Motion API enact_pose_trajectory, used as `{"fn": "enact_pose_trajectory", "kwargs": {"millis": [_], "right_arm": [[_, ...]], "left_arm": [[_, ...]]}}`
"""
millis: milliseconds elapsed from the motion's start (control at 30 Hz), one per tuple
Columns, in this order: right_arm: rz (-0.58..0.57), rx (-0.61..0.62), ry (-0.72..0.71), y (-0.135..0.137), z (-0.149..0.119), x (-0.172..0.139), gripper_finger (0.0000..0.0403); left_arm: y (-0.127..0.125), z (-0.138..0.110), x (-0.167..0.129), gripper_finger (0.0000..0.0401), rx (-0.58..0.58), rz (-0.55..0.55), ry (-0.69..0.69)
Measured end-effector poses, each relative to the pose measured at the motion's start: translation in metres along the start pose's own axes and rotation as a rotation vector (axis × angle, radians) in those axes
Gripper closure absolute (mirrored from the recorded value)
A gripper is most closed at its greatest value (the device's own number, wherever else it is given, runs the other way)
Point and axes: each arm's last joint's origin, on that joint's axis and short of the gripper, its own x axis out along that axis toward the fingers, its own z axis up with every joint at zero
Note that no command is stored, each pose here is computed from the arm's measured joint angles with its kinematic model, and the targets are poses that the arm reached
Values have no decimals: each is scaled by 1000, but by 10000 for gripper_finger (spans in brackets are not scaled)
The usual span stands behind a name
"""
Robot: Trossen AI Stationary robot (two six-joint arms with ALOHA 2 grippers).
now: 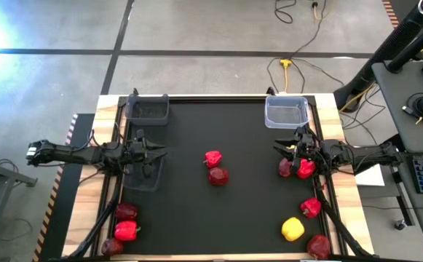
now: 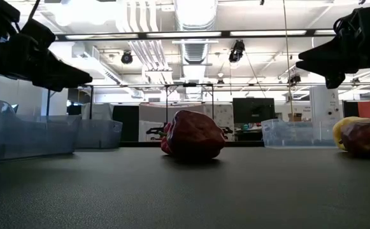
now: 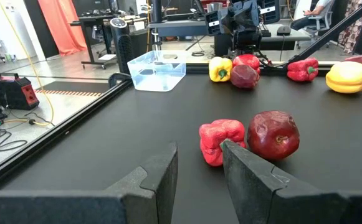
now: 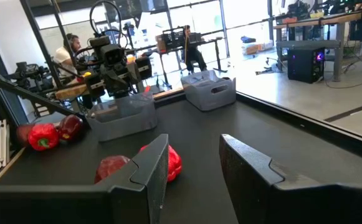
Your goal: Sort produce into baskets
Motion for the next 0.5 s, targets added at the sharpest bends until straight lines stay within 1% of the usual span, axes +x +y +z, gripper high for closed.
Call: {"fn": "enact_pose_trajectory", "kwargs": {"millis": [433, 500], "right_arm": [[0, 0, 0, 0, 0, 0, 268], [0, 0, 0, 0, 0, 0, 268]], "left_arm": [[0, 0, 0, 289, 0, 0, 0], [0, 0, 0, 289, 17, 0, 0]]}}
